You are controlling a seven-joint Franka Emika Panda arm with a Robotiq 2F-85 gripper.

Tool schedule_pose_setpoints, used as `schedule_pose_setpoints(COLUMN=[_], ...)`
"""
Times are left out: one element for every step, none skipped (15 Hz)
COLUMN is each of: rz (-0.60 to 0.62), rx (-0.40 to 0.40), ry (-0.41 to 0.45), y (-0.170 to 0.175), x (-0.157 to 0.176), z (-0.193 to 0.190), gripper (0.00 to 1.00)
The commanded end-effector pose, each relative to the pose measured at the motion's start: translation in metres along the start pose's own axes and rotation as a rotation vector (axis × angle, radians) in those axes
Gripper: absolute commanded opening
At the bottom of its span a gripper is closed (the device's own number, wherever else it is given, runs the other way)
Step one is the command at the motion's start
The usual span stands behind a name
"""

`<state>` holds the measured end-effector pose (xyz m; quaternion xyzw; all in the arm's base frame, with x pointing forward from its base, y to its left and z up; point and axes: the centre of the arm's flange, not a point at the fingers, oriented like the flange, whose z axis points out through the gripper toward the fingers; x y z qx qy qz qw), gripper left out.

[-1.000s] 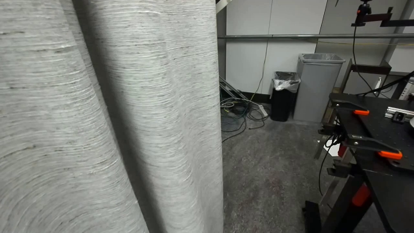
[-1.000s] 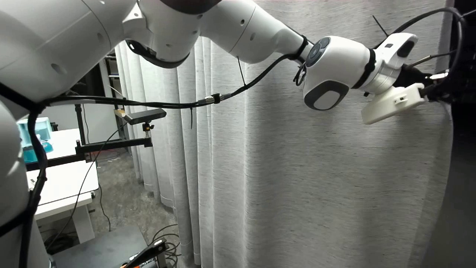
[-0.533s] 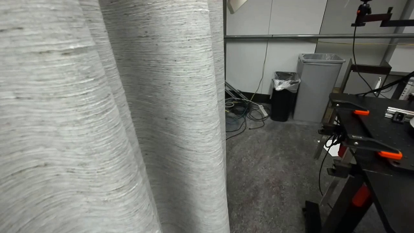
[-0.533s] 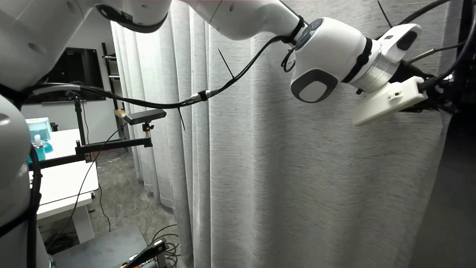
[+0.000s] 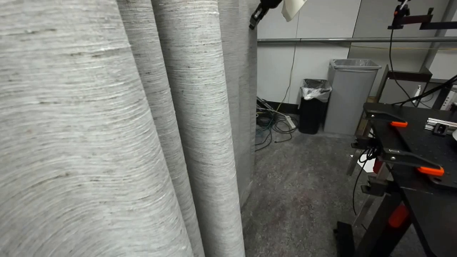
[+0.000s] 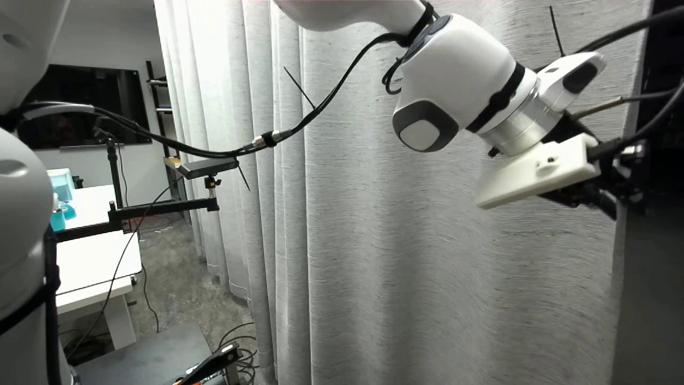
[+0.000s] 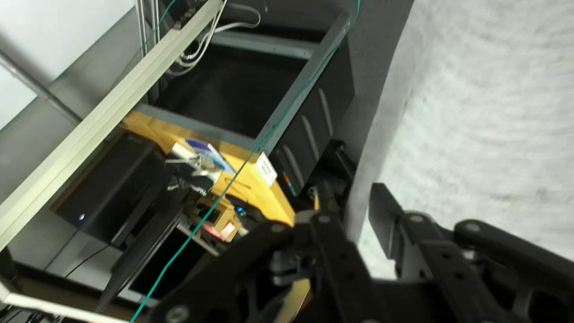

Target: Pull the curtain to the right

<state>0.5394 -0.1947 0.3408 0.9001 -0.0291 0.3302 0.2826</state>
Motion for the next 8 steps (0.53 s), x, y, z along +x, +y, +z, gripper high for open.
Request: schedule_pose_setpoints(rz=[-0.062,-0.081,-0.096,-0.122,-0.127,-0.137,-0.151,-0.162], rx=[0.075,0.090,0.103,0.114,0.130,0.142,0.162,0.183], ry=[-0.171,-0.215,-0.249,-0.273,-0.300,-0.319,-0.338,-0.347], y=[-0.008,-0.011,-0.014,-0.017,-0.022,-0.021,-0.023,-0.024], x=[-0.011,-0.025,-0.039,-0.050,-0.063,-0.072,-0.081,-0.088], z=[-0.016,-0.015,-0.015,-0.015,-0.015,-0.018,-0.018,-0.022], gripper=[0.58,0.67,0.74,0.82,0.89,0.96,1.00,1.00])
